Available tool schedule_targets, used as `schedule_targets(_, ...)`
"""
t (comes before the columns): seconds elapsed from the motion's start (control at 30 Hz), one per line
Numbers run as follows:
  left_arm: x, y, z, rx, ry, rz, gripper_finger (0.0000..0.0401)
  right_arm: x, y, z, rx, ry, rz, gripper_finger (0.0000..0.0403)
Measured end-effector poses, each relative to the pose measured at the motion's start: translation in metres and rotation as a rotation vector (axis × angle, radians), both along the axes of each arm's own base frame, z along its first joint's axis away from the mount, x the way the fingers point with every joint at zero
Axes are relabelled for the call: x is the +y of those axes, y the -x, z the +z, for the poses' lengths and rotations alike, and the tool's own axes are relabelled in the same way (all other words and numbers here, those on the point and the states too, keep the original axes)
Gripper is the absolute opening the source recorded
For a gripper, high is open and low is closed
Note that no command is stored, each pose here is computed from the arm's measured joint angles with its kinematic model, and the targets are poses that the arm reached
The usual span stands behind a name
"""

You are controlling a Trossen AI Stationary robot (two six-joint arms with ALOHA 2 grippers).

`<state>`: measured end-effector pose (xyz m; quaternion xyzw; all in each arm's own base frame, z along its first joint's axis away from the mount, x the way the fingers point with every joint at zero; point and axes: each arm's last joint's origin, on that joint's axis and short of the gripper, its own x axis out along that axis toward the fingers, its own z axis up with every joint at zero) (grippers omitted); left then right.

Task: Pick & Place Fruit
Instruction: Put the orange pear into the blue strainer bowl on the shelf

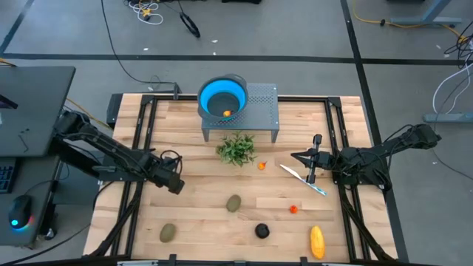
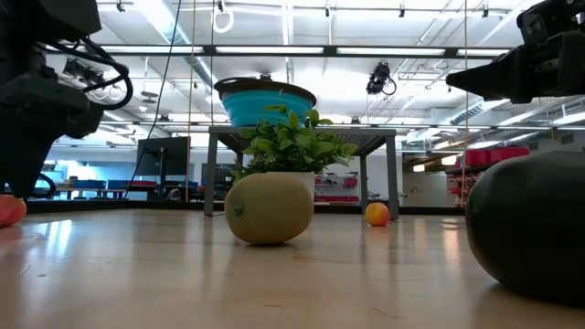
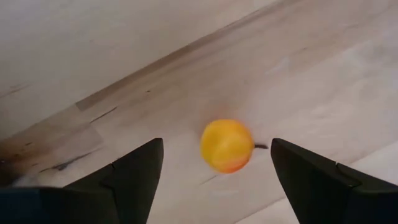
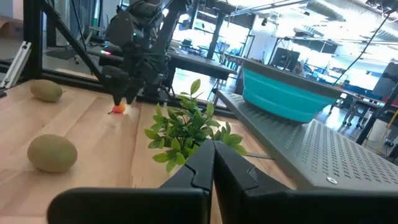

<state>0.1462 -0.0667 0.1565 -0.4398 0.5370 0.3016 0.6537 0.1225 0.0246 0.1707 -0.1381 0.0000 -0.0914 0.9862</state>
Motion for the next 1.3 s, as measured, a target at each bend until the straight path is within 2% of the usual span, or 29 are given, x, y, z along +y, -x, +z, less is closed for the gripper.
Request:
schedule_targets(0.13, -0.003, -0.004, -0.003, -0.020, -0.015, -0.006, 0.0298, 0.000, 0.000, 0.000, 0.000, 0.000, 0.000, 0.0017)
schedule_targets(0.33, -0.009, -0.008, -0.018, 0.080, -0.023, -0.037, 0.0270, 0.000, 0.000, 0.000, 0.000, 0.000, 0.000, 0.0017)
schedule_targets(0.77, -0.009, -0.009, -0.020, 0.094, -0.029, -0.053, 0.0237, 0.000, 0.000, 0.001, -0.009, 0.001, -0.001, 0.0017)
schedule_targets(0.97, -0.009, -0.009, -0.019, 0.103, -0.042, -0.086, 0.0194, 0.000, 0.000, 0.001, -0.010, 0.003, 0.000, 0.0017)
schedule_targets(1.17, -0.013, -0.020, -0.005, 0.042, -0.054, -0.148, 0.0140, 0.000, 0.000, 0.001, -0.011, 0.003, 0.000, 0.0017)
schedule_targets(1.3, -0.015, -0.028, 0.007, -0.015, -0.080, -0.168, 0.0124, 0.000, 0.000, 0.001, -0.013, 0.003, -0.001, 0.0017)
